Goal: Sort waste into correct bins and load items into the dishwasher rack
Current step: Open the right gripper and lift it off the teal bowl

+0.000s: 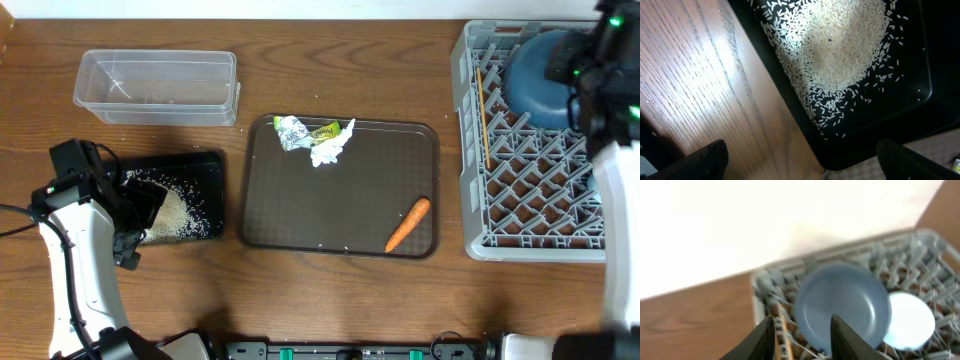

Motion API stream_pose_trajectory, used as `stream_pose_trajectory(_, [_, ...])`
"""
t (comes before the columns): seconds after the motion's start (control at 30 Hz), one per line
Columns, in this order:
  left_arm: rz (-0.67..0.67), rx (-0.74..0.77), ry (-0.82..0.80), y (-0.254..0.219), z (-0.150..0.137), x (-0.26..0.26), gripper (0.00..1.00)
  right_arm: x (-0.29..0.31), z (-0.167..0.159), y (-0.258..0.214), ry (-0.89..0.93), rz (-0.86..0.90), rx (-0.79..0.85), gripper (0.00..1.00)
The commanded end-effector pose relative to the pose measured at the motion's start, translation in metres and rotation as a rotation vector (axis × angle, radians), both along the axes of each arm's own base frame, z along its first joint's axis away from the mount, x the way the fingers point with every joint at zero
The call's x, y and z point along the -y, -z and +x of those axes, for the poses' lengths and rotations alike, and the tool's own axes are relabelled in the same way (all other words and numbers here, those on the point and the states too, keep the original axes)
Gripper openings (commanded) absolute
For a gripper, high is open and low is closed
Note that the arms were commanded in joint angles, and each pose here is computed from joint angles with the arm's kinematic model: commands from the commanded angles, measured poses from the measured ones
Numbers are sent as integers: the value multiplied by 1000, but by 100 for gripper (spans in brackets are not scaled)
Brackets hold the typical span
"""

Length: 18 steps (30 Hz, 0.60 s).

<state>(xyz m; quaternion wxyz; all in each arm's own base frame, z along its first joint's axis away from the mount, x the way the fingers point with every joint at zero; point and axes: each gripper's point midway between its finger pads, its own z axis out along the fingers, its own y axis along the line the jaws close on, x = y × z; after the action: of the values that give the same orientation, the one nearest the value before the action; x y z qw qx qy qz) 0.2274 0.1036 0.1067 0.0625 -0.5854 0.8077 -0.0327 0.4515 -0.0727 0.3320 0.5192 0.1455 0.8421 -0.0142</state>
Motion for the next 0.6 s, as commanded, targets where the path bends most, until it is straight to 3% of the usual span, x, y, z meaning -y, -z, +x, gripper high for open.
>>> stream_pose_trajectory(0.0, [17,15,-4,-7,1,-4,98,-13,-18,-32,-31,69,74,38])
stream_pose_trajectory(0.13, [17,15,-4,-7,1,-4,98,-11,-27,-33,-13,67,59,39])
stream_pose_trajectory(0.33, [17,15,-4,-7,1,-4,98,-21,-37,3,-45,108,-88,40])
stream_pose_trajectory(0.57, [17,15,-4,-7,1,-4,98,-117,-59,-11,-518,391,-91,61])
